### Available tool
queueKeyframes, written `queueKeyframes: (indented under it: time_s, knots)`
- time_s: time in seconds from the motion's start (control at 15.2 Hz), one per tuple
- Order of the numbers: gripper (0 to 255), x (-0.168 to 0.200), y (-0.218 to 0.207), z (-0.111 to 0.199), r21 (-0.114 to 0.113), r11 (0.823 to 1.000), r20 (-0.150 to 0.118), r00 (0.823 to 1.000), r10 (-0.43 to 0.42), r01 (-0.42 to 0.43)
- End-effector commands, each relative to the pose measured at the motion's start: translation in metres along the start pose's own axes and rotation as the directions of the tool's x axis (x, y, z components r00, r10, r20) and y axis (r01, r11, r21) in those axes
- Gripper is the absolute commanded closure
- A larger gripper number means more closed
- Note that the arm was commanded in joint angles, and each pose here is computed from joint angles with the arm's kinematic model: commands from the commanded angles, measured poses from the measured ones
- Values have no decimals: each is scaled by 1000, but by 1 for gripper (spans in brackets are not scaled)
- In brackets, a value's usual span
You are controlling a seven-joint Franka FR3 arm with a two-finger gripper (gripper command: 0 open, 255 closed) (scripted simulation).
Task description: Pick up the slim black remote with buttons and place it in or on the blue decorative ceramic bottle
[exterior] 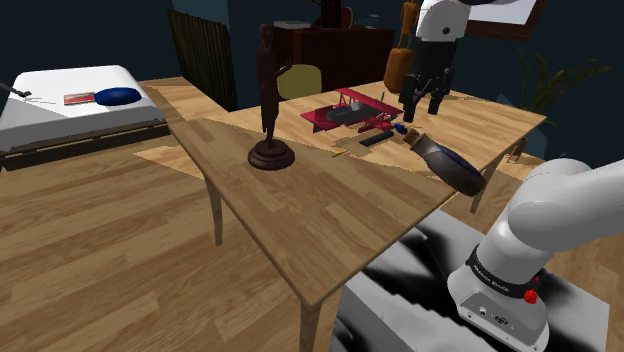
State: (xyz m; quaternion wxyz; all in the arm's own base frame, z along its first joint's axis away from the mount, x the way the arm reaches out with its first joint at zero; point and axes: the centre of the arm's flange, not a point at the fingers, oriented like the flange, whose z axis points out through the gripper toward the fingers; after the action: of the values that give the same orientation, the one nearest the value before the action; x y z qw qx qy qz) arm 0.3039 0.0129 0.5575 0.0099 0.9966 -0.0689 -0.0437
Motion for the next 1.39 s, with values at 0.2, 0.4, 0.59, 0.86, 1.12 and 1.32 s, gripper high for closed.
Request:
queueKeyframes:
  time_s: [0.2,0.4,0.59,0.86,1.12,1.32]
  knots:
    - [0,35,-3,17,6,991,-3,991,130,-130]
    - [0,71,0,33,13,966,-5,966,259,-259]
    - [0,105,6,49,19,924,-6,924,382,-382]
    - [0,150,21,71,28,843,-7,844,537,-537]
    - [0,191,44,92,37,737,-6,738,675,-675]
    - [0,220,66,109,44,643,-4,643,766,-765]
